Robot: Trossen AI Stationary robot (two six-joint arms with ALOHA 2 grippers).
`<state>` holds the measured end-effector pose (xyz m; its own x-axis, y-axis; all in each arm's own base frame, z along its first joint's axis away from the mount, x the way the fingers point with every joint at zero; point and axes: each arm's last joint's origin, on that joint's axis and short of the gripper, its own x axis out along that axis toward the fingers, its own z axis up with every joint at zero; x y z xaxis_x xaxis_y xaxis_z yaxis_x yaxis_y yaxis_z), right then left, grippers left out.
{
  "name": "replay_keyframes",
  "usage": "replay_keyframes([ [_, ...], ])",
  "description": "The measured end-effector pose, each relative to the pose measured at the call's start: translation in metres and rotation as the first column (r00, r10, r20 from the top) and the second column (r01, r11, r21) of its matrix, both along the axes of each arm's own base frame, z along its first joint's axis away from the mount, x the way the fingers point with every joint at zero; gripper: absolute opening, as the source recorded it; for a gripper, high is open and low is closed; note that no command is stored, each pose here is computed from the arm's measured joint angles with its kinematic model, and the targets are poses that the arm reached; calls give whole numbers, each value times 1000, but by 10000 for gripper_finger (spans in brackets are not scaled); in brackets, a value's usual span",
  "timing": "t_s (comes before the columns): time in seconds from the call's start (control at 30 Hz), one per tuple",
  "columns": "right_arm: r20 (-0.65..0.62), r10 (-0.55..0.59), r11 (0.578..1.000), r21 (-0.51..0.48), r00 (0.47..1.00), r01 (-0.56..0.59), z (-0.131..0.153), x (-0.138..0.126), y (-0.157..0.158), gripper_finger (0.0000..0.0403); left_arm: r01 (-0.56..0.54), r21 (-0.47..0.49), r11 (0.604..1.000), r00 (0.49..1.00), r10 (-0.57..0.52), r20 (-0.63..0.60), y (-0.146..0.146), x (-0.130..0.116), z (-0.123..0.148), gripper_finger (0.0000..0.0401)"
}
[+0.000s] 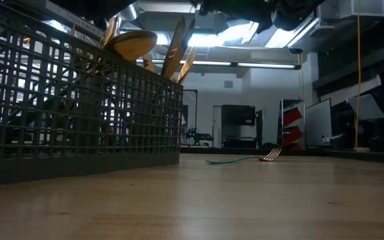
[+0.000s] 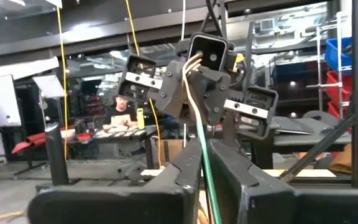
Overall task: Sort silverware
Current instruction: Put the green fork into the silverware basket
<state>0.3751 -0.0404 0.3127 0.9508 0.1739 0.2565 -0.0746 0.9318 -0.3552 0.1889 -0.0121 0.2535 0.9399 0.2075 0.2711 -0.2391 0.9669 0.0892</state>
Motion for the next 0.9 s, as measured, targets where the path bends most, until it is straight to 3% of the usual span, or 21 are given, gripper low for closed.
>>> replay_keyframes([
  [0.5, -1, 15, 1000, -2, 1000, -15, 1, -1, 1, 3, 88, -142, 986, 993, -97, -60, -9, -14, -1, 138],
  [0.67, 0, 7, 1000, -28, 1000, -7, 10, -4, 1, 2, 102, -191, 976, 984, -128, -127, -9, -29, -2, 148],
  [0.9, -148, -10, 997, -79, 989, -2, 31, -4, 1, 1, 109, -263, 959, 960, -170, -222, -9, -50, -8, 146],
])
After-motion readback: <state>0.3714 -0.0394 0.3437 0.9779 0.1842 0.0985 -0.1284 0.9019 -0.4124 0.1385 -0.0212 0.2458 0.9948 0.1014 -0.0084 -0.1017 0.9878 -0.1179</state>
